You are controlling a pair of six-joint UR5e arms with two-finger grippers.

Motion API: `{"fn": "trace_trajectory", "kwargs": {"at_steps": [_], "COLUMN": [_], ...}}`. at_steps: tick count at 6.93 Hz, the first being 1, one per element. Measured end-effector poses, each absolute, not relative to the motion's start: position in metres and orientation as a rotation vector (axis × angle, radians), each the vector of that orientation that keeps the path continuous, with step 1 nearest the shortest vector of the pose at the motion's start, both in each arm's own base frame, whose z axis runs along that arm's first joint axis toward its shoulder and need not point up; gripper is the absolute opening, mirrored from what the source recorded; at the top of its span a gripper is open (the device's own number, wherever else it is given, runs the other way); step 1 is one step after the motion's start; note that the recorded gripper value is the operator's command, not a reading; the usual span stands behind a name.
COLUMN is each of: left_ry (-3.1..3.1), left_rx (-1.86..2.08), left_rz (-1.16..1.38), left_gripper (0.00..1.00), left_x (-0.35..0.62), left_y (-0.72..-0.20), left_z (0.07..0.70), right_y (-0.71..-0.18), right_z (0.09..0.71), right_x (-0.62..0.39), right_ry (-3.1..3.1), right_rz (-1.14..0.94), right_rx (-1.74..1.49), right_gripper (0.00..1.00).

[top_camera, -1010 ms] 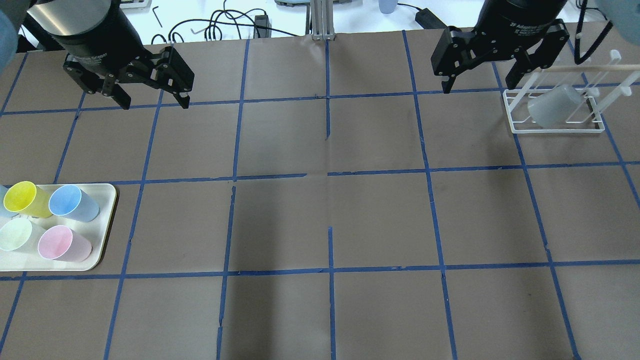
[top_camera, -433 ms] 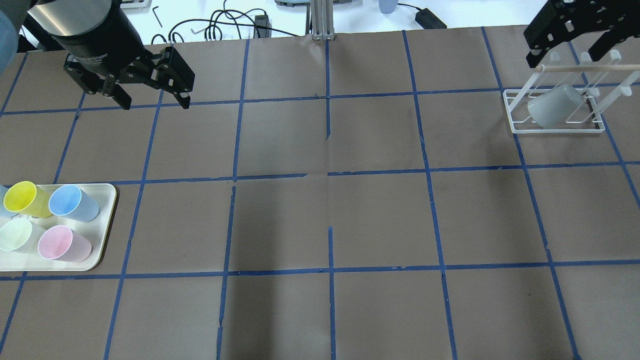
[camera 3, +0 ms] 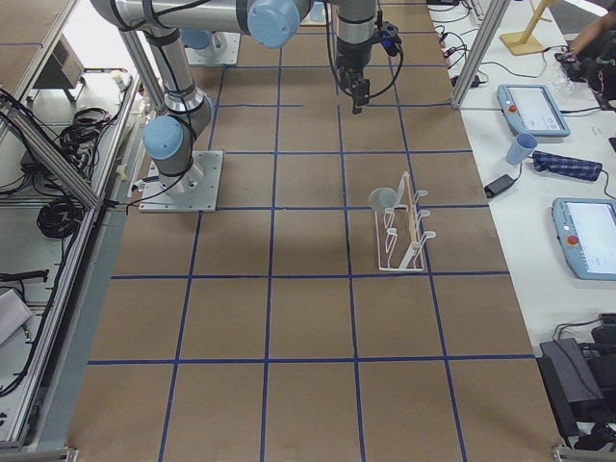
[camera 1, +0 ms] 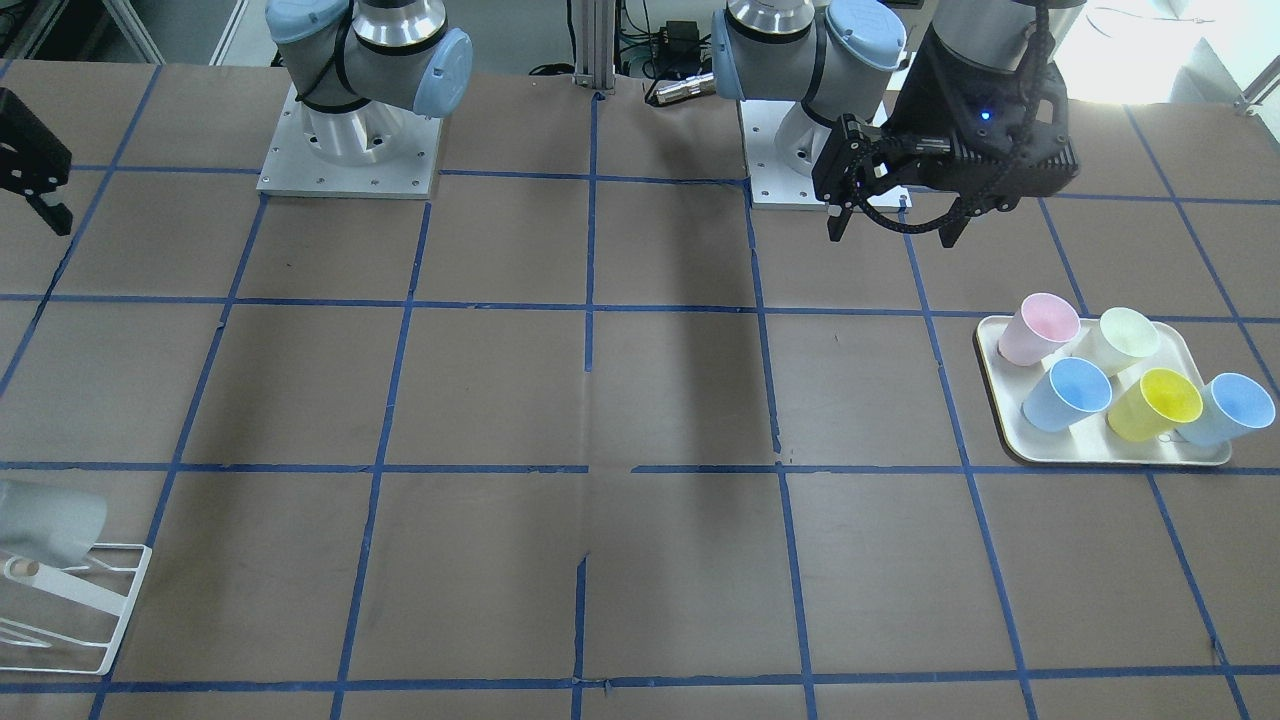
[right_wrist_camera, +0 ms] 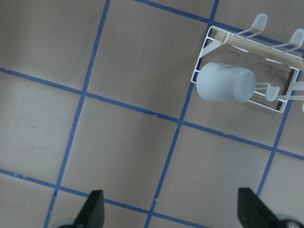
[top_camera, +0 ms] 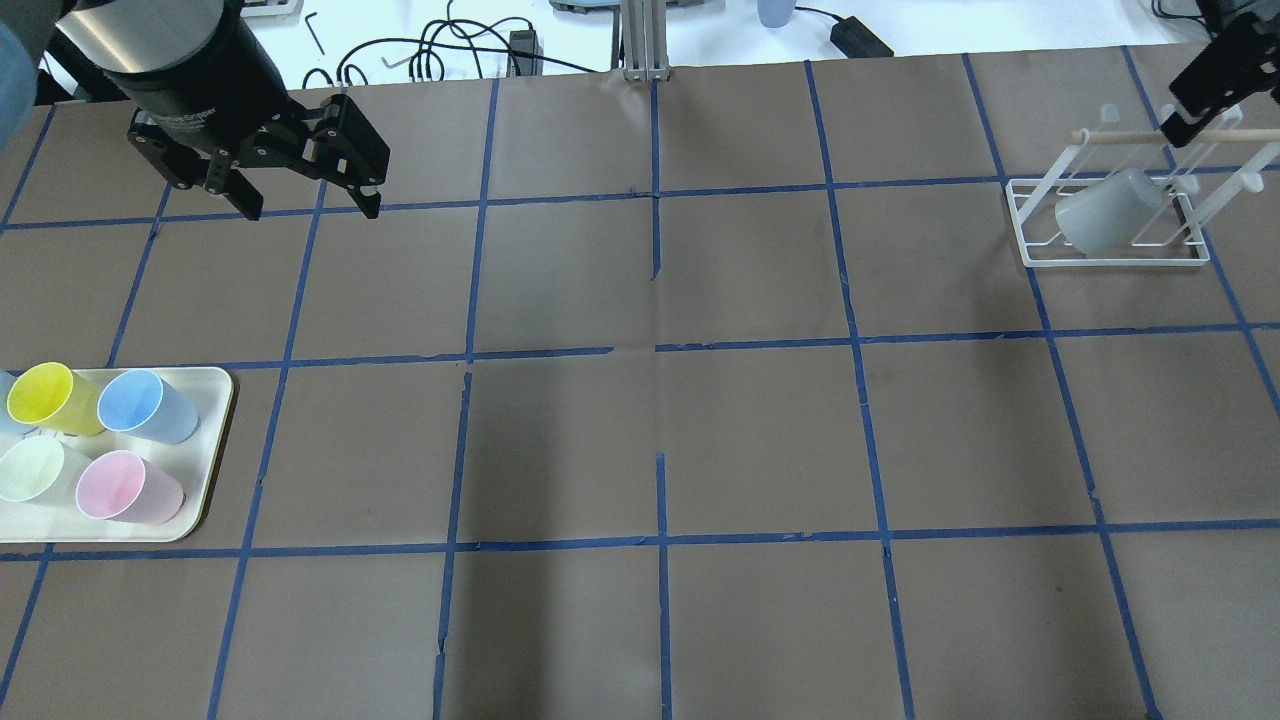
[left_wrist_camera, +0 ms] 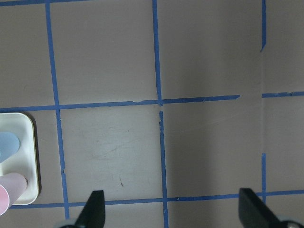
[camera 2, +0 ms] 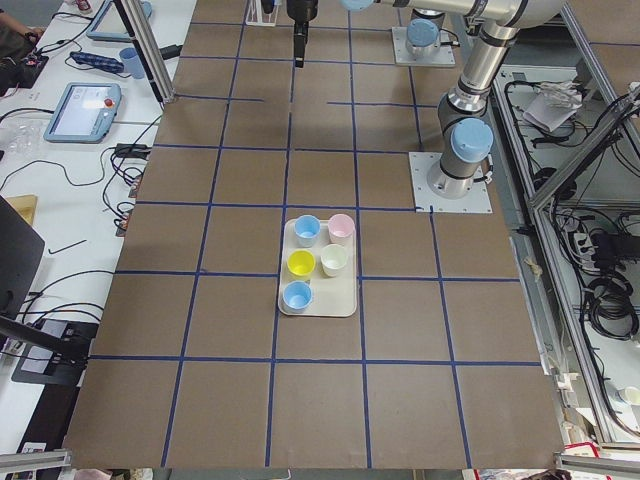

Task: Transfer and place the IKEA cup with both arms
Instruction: 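Move the right gripper toward the grey cup on the wire rack, then lower the right gripper around the grey cup and close on it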

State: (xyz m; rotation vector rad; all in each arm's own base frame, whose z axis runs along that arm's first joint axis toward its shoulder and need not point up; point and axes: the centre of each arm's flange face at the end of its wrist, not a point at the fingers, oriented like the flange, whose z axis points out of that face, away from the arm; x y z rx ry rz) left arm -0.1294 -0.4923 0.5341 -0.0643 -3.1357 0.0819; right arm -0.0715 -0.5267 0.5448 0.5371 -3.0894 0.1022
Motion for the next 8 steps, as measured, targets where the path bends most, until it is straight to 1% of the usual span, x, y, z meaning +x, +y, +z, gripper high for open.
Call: {"fn": "trace_trajectory", "kwargs": {"at_steps": [3, 6, 8], "left_ry": [-3.136, -3.136, -3.136], "left_rx": [-0.064, -0.064, -0.064], "left_rz": [0.081, 0.081, 0.082], "left_gripper": [1.0, 1.0, 1.0], "left_x": [-0.129, -0.129, -0.129], "left_y": [-0.492, -0.492, -0.492], "left_z": [0.534, 0.534, 0.534], "right_y": [-0.559, -0.596, -0.606], "right_z": [0.493, 0.424, 0.388], "right_x": [-0.125, -0.149, -0.154], "right_ry": [-3.045, -2.988, -2.891], "right_rz": [0.068, 0.066, 0.086], "right_rx": [0.933, 1.14, 1.36], "right_gripper": [1.0, 1.0, 1.0]}}
